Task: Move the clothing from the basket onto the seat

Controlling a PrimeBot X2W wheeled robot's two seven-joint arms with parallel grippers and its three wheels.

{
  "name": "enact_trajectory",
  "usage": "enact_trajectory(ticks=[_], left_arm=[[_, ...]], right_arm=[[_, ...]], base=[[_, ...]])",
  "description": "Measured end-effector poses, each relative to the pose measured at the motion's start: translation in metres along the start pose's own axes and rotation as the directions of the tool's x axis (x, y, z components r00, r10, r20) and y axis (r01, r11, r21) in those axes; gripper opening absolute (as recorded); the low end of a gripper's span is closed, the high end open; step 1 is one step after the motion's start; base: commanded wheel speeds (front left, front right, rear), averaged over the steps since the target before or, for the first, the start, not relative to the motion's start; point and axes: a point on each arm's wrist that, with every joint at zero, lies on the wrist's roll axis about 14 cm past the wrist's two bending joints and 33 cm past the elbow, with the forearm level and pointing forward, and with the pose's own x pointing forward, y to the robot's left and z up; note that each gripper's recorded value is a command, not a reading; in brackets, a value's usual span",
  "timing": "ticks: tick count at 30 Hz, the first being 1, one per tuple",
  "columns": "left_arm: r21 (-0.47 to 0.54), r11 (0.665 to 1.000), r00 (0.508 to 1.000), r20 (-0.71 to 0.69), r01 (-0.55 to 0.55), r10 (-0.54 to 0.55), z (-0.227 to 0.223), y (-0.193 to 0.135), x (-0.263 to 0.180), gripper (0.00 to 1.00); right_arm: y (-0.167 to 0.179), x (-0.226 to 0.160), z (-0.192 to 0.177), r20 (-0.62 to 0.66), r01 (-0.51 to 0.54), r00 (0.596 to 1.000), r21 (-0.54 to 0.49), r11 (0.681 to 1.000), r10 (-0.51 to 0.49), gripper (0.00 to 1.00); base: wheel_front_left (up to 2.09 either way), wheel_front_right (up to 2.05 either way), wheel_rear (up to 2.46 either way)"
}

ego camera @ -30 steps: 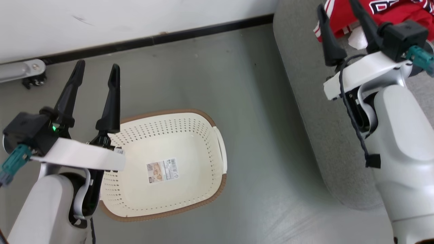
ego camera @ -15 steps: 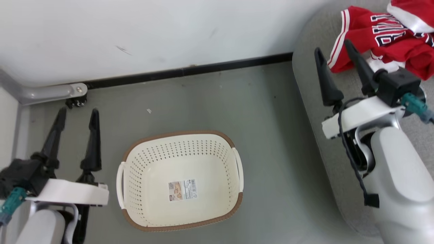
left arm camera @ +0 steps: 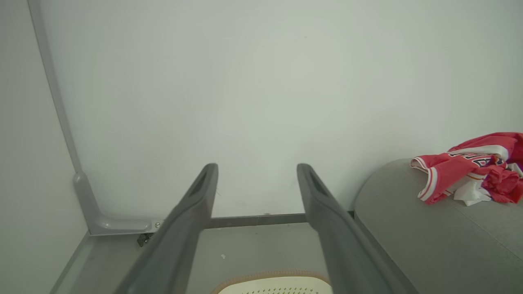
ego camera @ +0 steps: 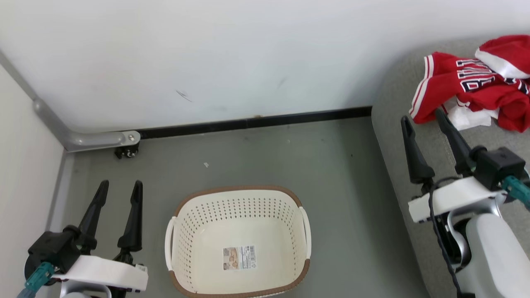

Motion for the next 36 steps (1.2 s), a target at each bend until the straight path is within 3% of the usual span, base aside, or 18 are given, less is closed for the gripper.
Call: enact_trajectory(ticks=[21,36], left_arm=[[0.072,0.996,0.996,0.078,-0.046,0.04,0.034,0.016,-0.049,1.0],[0.081,0.994,0.993,0.099,-0.068,0.06,0.04,0.022,-0.064,1.0]], right_arm=[[0.005,-0.055,0.018,0.02,0.016,1.0,0.023,1.0,-0.017,1.0],[0.01,-0.069,0.022,0.025,0.015,1.0,0.032,0.999,-0.015,1.0]], base=[[0.0,0.0,0.0],[0.0,0.0,0.0]])
